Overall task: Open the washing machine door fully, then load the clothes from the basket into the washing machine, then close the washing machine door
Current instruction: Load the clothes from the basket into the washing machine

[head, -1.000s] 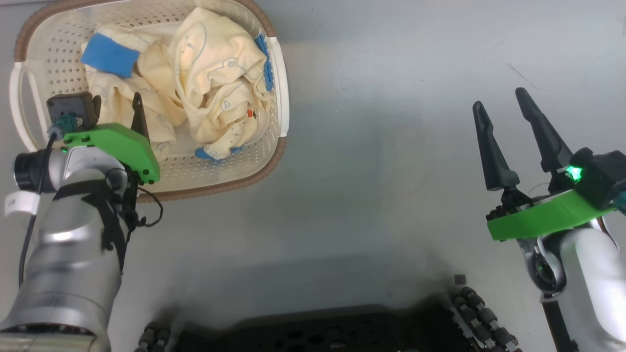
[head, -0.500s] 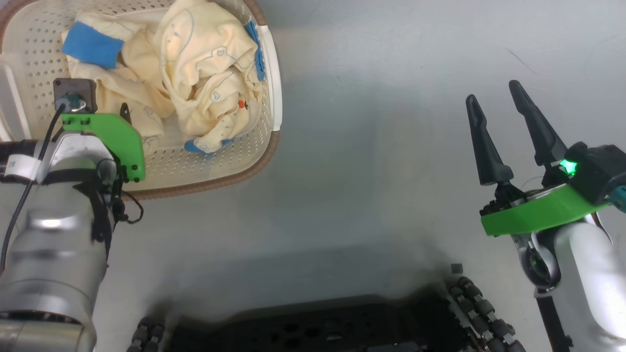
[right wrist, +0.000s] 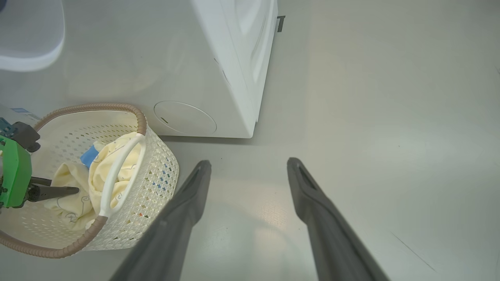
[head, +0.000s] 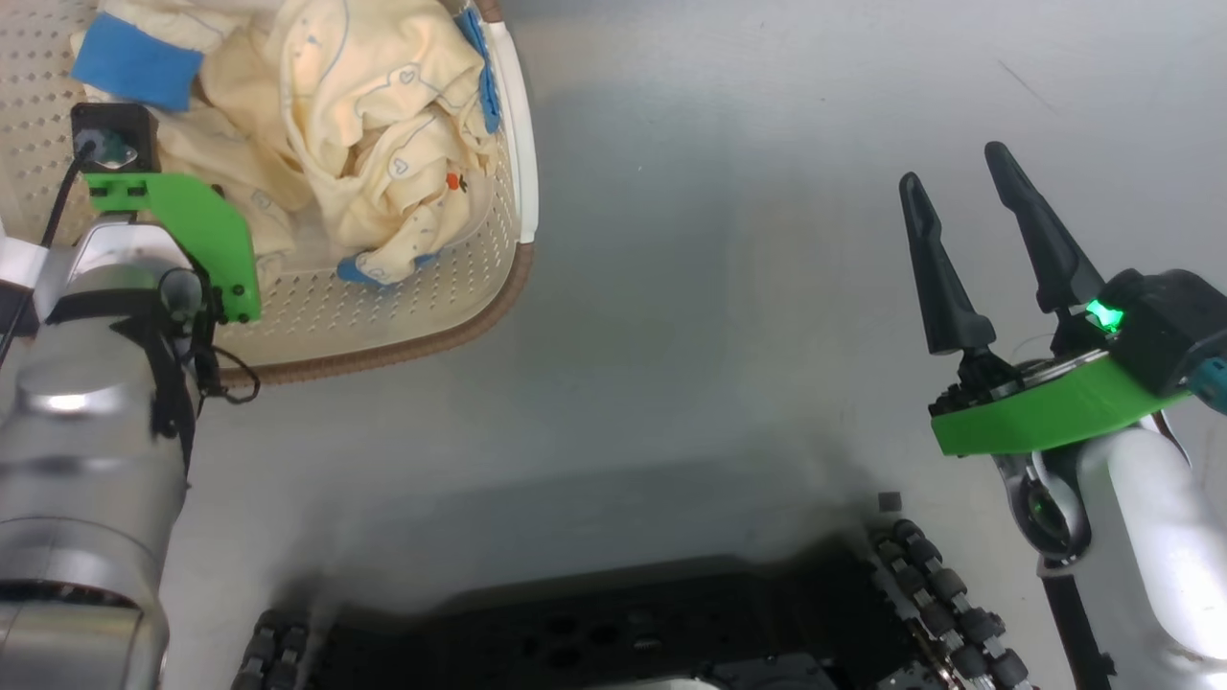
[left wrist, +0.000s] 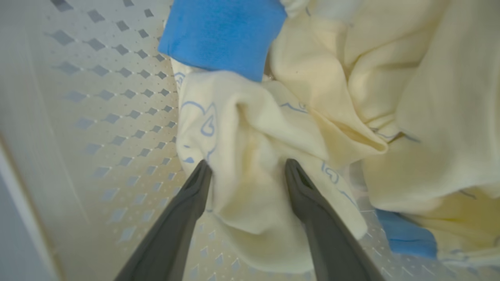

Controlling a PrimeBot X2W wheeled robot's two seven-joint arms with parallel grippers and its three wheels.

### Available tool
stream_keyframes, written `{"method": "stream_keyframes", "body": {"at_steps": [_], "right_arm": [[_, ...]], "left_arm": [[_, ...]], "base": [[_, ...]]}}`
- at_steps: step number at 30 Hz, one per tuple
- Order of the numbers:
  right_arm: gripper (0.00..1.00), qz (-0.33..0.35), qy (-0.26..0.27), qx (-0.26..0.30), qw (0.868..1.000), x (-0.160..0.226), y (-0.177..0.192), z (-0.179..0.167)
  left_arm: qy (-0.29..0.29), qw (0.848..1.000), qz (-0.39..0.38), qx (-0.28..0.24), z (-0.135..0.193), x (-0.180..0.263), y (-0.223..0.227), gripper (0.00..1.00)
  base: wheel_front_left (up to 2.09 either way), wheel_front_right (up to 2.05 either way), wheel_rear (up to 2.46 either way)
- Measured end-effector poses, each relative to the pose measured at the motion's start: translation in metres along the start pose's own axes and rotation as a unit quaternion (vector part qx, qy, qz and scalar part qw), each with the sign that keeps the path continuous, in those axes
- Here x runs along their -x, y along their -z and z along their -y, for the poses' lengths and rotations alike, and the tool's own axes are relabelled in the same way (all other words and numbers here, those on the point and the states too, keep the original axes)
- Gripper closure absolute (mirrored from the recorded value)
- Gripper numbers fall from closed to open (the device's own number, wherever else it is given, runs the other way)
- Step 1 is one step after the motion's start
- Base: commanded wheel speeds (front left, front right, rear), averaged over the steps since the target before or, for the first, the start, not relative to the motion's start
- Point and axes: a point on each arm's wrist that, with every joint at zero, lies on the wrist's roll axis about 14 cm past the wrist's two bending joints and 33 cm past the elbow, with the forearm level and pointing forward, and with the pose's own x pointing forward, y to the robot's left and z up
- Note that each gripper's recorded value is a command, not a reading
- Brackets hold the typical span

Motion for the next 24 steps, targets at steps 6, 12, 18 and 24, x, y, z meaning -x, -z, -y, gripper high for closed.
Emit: {"method": "stream_keyframes", "body": {"at_steps": [6,12,18,24], "right_arm": [[0.0,-0.003,-0.001,-0.003,1.0,-0.001,0.004,-0.001],[0.0,0.008,0.001,-0.002,1.0,0.001,-0.006,-0.002],[0.0,0.04,0.005,0.005,0.999,0.004,-0.034,0.0],[0.0,0.073,-0.001,0.011,0.997,0.012,-0.064,-0.005]], "left_arm": [[0.002,1.0,-0.01,0.001,0.001,-0.004,0.004,0.65],[0.005,1.0,0.0,0.003,0.003,0.001,-0.003,1.0],[0.011,0.998,0.06,0.015,0.004,0.022,-0.021,1.0],[0.012,0.99,0.138,0.012,0.003,0.053,-0.041,1.0]], "base": [[0.0,0.0,0.0],[0.0,0.0,0.0],[0.0,0.0,0.0],[0.0,0.0,0.0]]}}
